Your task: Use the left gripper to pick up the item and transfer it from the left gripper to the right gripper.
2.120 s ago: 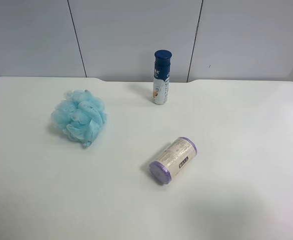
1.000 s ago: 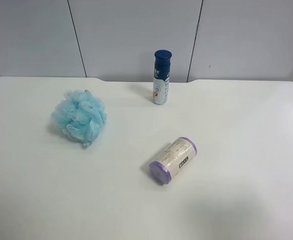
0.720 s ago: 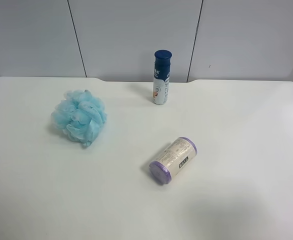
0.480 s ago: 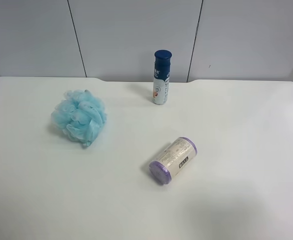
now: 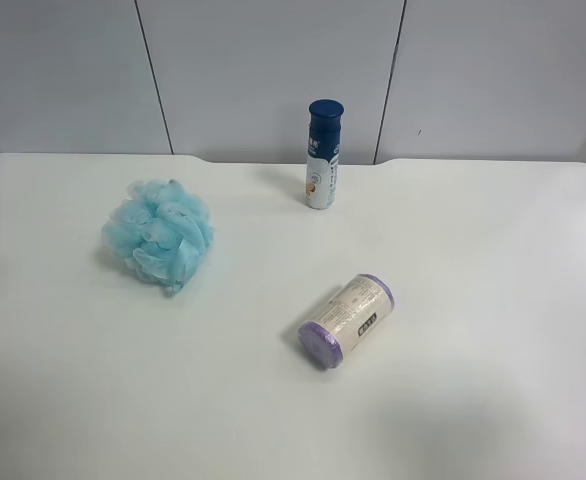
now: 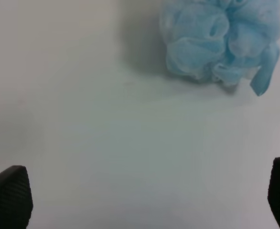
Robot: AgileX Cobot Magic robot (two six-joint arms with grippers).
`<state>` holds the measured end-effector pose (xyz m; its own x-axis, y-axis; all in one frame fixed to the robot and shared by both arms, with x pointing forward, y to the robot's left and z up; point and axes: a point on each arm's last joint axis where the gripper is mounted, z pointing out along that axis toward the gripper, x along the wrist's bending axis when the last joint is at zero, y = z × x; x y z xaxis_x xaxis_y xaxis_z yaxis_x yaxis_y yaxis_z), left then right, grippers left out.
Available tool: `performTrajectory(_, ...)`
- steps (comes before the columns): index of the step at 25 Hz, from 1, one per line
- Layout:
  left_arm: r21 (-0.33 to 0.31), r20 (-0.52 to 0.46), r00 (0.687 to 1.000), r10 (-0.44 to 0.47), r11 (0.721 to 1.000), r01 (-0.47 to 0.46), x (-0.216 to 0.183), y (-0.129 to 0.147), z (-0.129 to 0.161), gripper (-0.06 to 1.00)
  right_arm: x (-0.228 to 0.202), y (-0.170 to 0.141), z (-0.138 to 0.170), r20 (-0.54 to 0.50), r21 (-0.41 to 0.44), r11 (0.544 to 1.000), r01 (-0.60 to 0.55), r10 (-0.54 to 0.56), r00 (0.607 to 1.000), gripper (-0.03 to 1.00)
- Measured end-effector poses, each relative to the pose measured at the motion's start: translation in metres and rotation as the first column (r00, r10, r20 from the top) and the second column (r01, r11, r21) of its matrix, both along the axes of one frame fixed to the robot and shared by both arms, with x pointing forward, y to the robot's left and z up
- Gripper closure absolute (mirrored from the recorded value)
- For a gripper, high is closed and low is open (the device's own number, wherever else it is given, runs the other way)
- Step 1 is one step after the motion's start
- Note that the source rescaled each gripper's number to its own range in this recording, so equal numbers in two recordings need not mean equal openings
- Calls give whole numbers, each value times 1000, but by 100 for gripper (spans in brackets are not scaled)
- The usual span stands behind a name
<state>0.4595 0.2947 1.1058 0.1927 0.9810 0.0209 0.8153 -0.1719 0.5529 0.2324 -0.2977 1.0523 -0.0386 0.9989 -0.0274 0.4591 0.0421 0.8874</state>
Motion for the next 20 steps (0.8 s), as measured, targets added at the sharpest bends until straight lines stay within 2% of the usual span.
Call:
performTrajectory(7,11,-130,990,-55,998,57,72,-24,-31,-6,0,0,0,0,0,1000,0,0,1000,-3)
performTrajectory(14,46,-178,981,-76,995,86,127,-66,-54,-6,0,0,0,0,0,1000,0,0,1000,-3)
performTrajectory(20,50,-210,972,-105,992,118,160,-92,-78,-6,0,0,0,0,0,1000,0,0,1000,-3)
